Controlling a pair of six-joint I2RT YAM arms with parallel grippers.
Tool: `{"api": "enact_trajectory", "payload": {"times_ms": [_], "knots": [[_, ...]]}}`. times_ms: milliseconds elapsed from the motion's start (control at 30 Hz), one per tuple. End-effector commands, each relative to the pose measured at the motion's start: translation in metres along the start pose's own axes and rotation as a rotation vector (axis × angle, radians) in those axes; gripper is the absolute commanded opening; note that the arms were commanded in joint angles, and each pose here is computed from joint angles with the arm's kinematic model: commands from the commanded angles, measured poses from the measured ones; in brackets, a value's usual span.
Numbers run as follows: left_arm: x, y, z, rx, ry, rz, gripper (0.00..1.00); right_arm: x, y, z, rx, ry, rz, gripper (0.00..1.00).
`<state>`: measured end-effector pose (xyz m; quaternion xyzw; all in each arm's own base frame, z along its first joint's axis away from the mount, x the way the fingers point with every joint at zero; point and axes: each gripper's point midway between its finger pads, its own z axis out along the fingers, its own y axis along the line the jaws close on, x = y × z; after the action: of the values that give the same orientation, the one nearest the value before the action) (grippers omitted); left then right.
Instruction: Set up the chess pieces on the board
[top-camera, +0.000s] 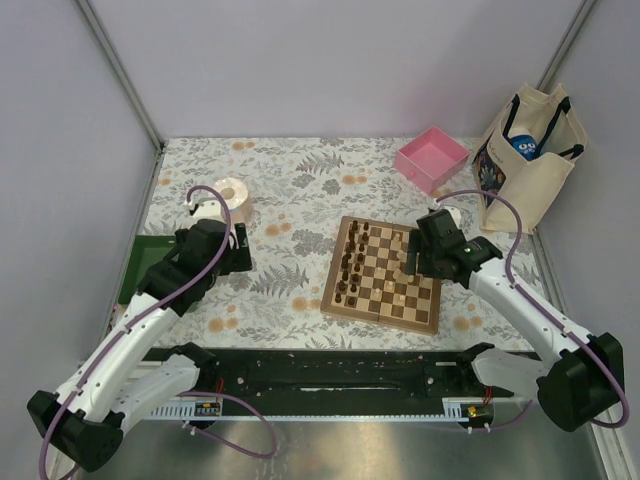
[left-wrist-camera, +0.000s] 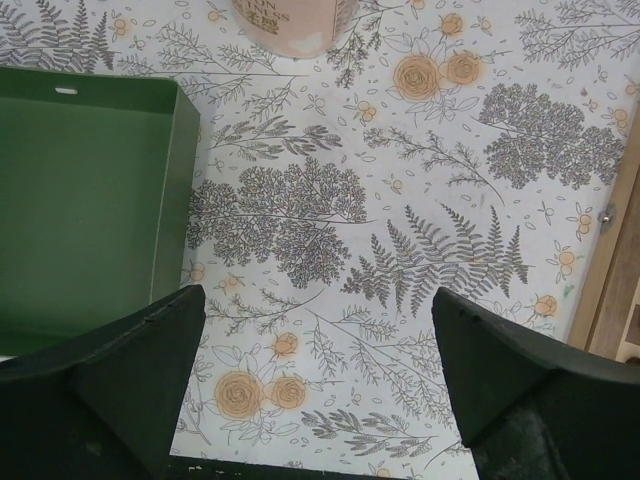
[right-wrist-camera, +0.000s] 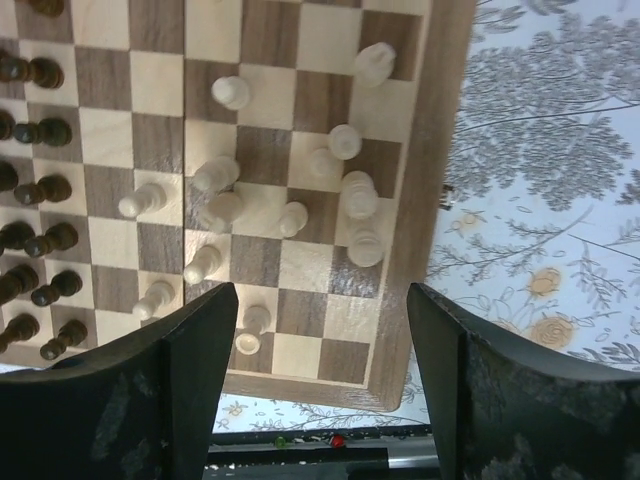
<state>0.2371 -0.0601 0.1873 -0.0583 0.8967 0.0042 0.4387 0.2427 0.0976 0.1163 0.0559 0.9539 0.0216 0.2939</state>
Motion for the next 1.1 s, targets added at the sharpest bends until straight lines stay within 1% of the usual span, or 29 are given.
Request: {"api": "enact_trajectory", "payload": {"times_ms": [0, 67, 133, 167, 200, 433, 500, 567, 633, 767, 833, 1067], "knots": [[-0.003, 0.001, 0.001, -0.010, 0.002, 0.016, 0.99, -0.019, -0.022, -0.012, 0.074, -0.091, 0.082, 0.76], [-0.002, 0.002, 0.000, -0.008, 0.005, 0.015, 0.99, -0.018, -0.023, -0.011, 0.068, -0.080, 0.088, 0.70], [-0.003, 0.003, -0.002, -0.008, -0.004, 0.011, 0.99, -0.015, -0.024, -0.006, 0.068, -0.056, 0.094, 0.68], [-0.004, 0.003, -0.004, -0.004, -0.012, 0.008, 0.99, -0.014, -0.023, -0.003, 0.061, -0.037, 0.098, 0.60], [-0.005, 0.003, -0.005, -0.001, -0.018, 0.003, 0.99, -0.012, -0.020, 0.000, 0.048, -0.023, 0.096, 0.58], [-0.007, 0.006, -0.011, 0.006, -0.044, -0.015, 0.99, -0.003, -0.018, 0.016, 0.032, 0.046, 0.088, 0.57], [-0.007, 0.006, -0.011, 0.004, -0.045, -0.014, 0.99, -0.001, -0.017, 0.019, 0.030, 0.061, 0.087, 0.52], [-0.008, 0.006, -0.011, 0.003, -0.047, -0.015, 0.99, 0.003, -0.018, 0.023, 0.037, 0.078, 0.085, 0.51], [-0.007, 0.006, -0.011, 0.006, -0.044, -0.014, 0.99, 0.003, -0.019, 0.025, 0.042, 0.083, 0.085, 0.48], [-0.007, 0.006, -0.010, 0.002, -0.044, -0.013, 0.99, 0.005, -0.022, 0.029, 0.062, 0.096, 0.092, 0.47], [-0.007, 0.007, -0.011, 0.002, -0.044, -0.013, 0.99, 0.006, -0.023, 0.030, 0.066, 0.101, 0.092, 0.39], [-0.006, 0.006, -0.010, 0.003, -0.041, -0.012, 0.99, 0.012, -0.027, 0.031, 0.078, 0.109, 0.100, 0.37]]}}
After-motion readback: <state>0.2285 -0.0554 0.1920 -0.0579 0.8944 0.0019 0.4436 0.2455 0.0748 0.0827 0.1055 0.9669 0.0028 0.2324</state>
